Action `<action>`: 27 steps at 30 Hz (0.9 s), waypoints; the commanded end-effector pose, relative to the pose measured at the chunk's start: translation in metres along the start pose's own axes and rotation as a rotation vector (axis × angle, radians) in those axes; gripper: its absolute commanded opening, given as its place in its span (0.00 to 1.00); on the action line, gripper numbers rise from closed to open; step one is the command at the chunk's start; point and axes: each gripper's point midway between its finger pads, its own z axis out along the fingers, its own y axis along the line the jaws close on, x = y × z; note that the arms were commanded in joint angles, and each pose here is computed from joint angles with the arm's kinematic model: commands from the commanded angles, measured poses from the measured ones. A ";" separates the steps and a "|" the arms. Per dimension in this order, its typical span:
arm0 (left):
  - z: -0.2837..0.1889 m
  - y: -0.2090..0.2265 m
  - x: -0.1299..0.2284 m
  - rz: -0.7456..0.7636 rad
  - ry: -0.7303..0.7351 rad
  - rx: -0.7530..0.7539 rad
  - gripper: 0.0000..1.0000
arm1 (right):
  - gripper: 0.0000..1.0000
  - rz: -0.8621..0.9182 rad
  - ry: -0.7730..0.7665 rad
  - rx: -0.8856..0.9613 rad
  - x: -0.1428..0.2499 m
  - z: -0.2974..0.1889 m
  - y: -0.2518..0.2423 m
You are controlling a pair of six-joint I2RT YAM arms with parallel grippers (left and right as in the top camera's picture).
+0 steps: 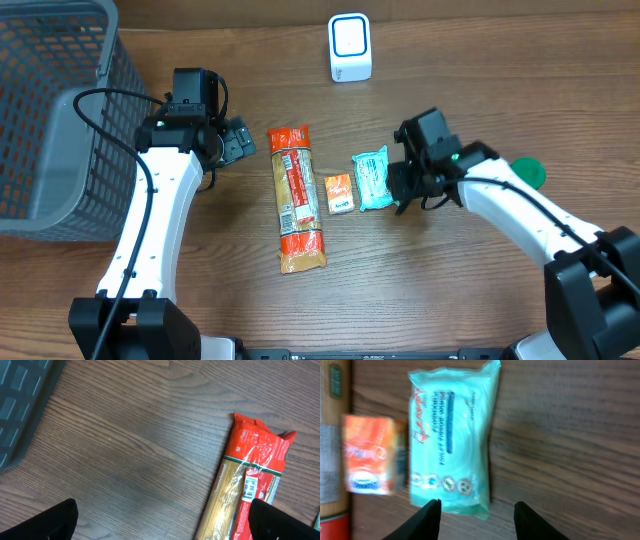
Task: Scan the item barcode
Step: 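Move the right gripper over the mint-green wipes pack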
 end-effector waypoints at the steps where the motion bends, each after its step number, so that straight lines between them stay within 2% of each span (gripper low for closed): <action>1: 0.001 0.002 -0.001 0.011 -0.004 -0.013 1.00 | 0.48 -0.010 -0.022 0.053 0.011 0.016 -0.013; 7: 0.001 0.002 -0.001 0.011 -0.003 -0.013 1.00 | 0.49 -0.011 -0.057 0.108 0.016 0.026 -0.027; 16: 0.001 0.002 -0.001 0.011 -0.004 -0.013 1.00 | 0.56 -0.016 -0.067 0.043 0.013 0.027 -0.015; 20: 0.001 0.002 -0.001 0.011 -0.004 -0.013 1.00 | 0.33 -0.038 -0.053 -0.014 0.016 0.027 -0.005; 21: 0.001 0.002 -0.001 0.011 -0.004 -0.013 1.00 | 0.31 -0.058 -0.049 -0.030 0.017 0.027 -0.002; 27: 0.001 0.002 -0.001 0.011 -0.004 -0.013 1.00 | 0.39 -0.078 -0.055 -0.044 0.015 0.027 0.001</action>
